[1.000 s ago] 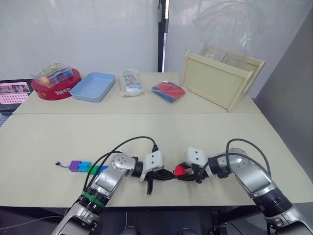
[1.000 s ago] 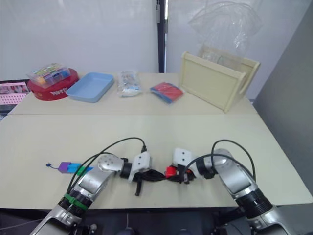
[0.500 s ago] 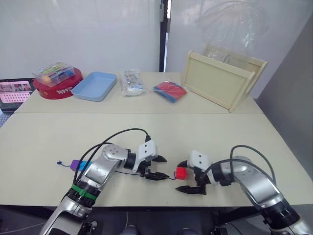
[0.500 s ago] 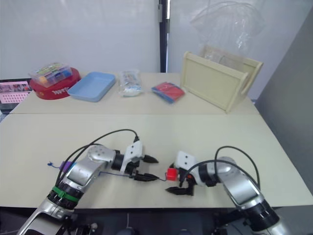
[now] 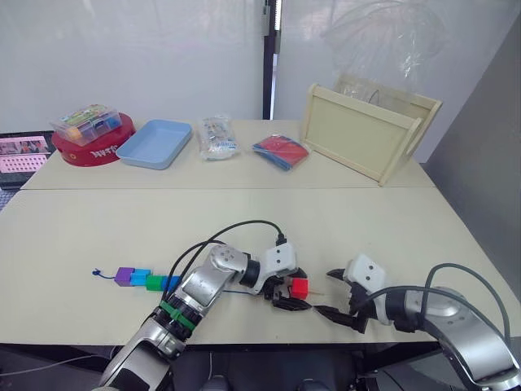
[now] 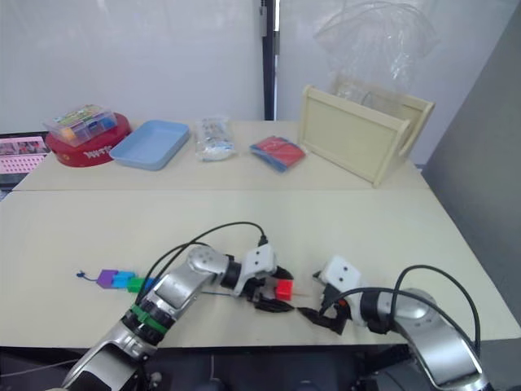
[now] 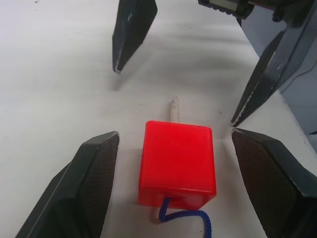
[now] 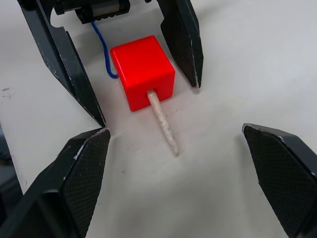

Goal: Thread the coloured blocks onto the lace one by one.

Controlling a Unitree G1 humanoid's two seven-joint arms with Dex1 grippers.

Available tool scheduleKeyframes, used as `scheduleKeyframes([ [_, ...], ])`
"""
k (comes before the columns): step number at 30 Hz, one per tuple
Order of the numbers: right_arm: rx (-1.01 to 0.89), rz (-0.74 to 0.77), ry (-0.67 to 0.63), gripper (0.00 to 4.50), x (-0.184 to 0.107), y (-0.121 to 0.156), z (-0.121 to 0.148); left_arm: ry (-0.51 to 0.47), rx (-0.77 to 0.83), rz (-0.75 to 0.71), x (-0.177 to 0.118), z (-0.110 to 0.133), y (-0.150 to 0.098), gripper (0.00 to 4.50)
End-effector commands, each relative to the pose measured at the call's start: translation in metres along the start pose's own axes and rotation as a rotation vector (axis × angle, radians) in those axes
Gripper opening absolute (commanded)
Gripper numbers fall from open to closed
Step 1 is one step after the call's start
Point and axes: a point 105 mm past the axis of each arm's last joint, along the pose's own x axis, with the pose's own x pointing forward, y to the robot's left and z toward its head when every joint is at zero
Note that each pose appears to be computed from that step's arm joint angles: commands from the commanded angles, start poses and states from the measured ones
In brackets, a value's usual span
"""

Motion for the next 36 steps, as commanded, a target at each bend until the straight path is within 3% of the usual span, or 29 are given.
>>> scheduleKeyframes([
  [1, -0.019, -0.032, -0.032, 4.50, -0.001, 0.001, 0.007, -0.011, 0.039, 0.007, -0.001, 0.005, 0.003, 3.01],
  [6, -0.023, -0.036, -0.035, 4.50, 0.002, 0.000, 0.007, -0.011, 0.041, -0.021, -0.008, 0.003, -0.003, 1.34],
  [13, -0.056, -0.007, -0.049, 4.50, 0.008, 0.001, 0.009, -0.006, 0.050, -0.023, -0.009, 0.001, -0.003, 1.20],
  [16, -0.079, 0.027, -0.050, 3.69, 0.013, 0.003, 0.011, -0.005, 0.060, -0.031, -0.010, 0.001, -0.004, 1.20],
  [27, -0.112, 0.096, -0.049, 0.01, 0.021, 0.006, 0.008, 0.015, 0.070, -0.028, -0.019, -0.009, -0.004, 1.20],
  [36, -0.175, 0.124, -0.063, 0.00, 0.019, 0.001, 0.022, 0.059, 0.024, 0.019, -0.055, -0.025, -0.005, 1.20],
])
